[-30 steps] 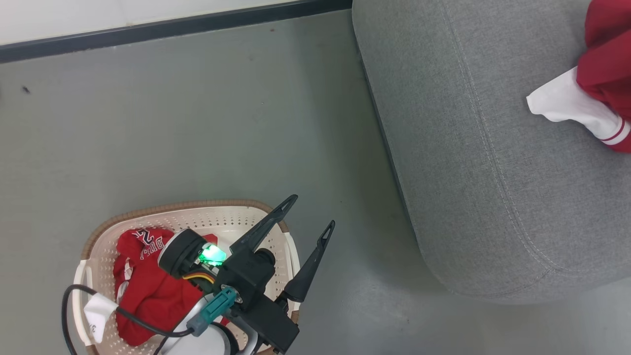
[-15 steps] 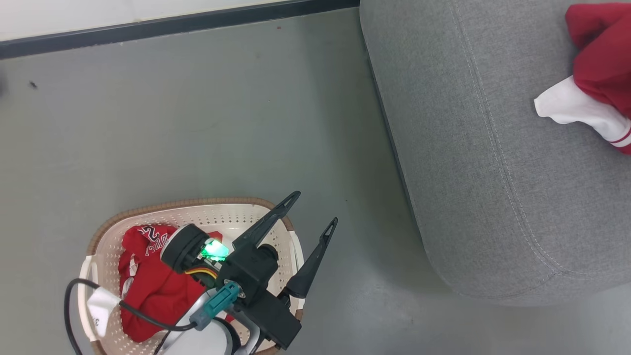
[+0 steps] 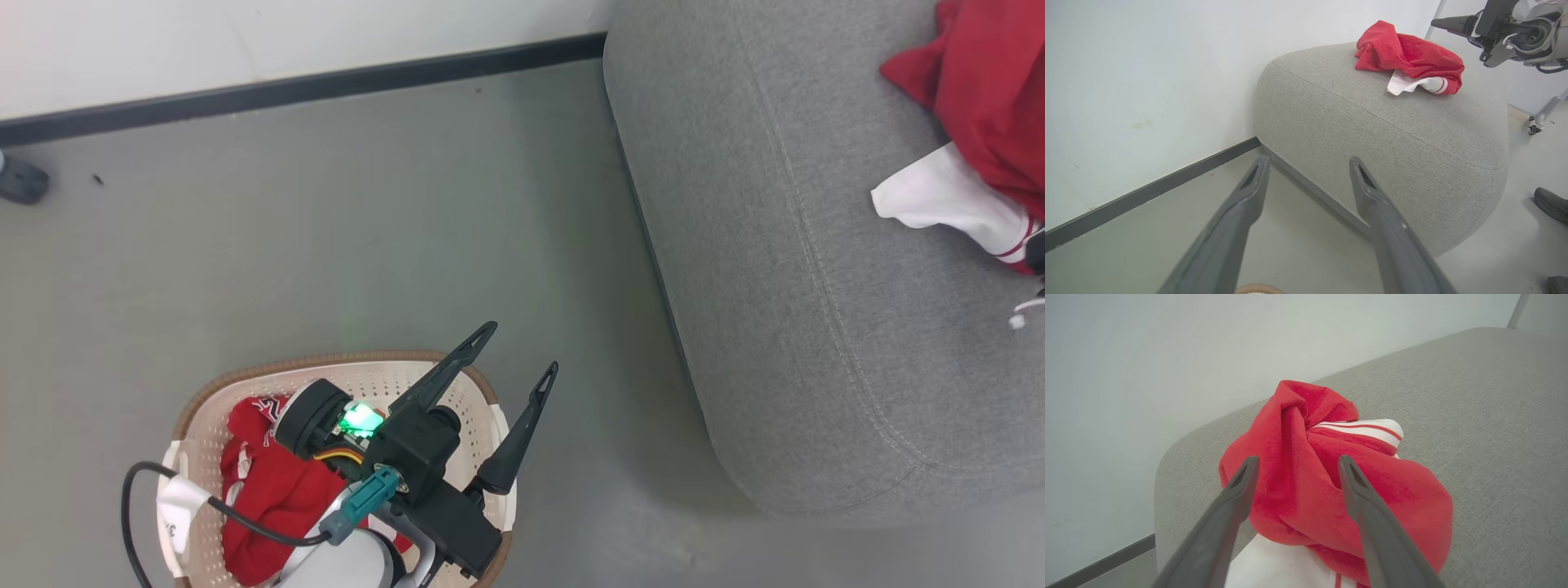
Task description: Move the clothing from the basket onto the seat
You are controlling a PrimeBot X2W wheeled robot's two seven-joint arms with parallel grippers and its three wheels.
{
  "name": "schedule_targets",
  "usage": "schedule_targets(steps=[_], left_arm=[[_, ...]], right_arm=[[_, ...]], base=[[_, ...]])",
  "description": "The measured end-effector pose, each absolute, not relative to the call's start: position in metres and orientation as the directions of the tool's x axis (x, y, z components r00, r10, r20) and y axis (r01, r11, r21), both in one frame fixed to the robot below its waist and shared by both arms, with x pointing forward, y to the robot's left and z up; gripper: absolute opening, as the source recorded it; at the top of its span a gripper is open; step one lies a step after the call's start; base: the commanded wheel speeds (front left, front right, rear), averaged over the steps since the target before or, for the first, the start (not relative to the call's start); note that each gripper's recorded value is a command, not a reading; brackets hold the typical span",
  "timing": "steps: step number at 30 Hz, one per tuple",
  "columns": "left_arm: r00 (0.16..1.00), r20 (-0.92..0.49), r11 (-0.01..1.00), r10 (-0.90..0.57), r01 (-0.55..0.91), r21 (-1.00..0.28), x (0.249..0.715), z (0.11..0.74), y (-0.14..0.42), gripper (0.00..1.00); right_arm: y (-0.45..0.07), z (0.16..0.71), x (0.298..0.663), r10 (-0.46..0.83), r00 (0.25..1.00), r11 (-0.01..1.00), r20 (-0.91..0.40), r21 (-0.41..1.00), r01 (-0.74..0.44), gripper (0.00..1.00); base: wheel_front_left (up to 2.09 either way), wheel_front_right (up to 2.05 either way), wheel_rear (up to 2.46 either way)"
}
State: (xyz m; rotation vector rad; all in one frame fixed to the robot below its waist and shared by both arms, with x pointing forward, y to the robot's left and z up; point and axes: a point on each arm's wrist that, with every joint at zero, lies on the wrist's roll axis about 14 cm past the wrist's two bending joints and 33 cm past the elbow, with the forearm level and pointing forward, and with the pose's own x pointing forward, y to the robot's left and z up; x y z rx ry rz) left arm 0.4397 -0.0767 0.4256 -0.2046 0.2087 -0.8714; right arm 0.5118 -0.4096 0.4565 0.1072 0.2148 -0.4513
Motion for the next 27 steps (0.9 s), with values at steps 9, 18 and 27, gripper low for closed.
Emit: schedule_targets(steps=[9, 18, 27], left_arm=[[0.676, -0.066, 0.67, -0.734, 0.705, -0.233, 0.439, 0.443, -0.066, 1.0], [0.752, -0.059, 0.742, -0.656, 0.629, -0.231, 0.421, 0.459, -0.039, 1.0], [0.817, -0.054, 0.805, -0.574, 0.551, -0.221, 0.4, 0.472, -0.012, 1.0]], right_arm=[[-0.38, 0.46, 0.5, -0.343, 0.913, 0.932, -0.219, 0.041, 0.36, 1.0], [-0.313, 0.473, 0.485, -0.172, 0.973, 0.982, -0.153, 0.049, 0.181, 1.0], [-0.241, 0.473, 0.458, -0.014, 0.994, 0.994, -0.11, 0.11, 0.026, 1.0]], base=[[0.0, 0.0, 0.0], [0.0, 0.0, 0.0], [0.0, 0.0, 0.0]])
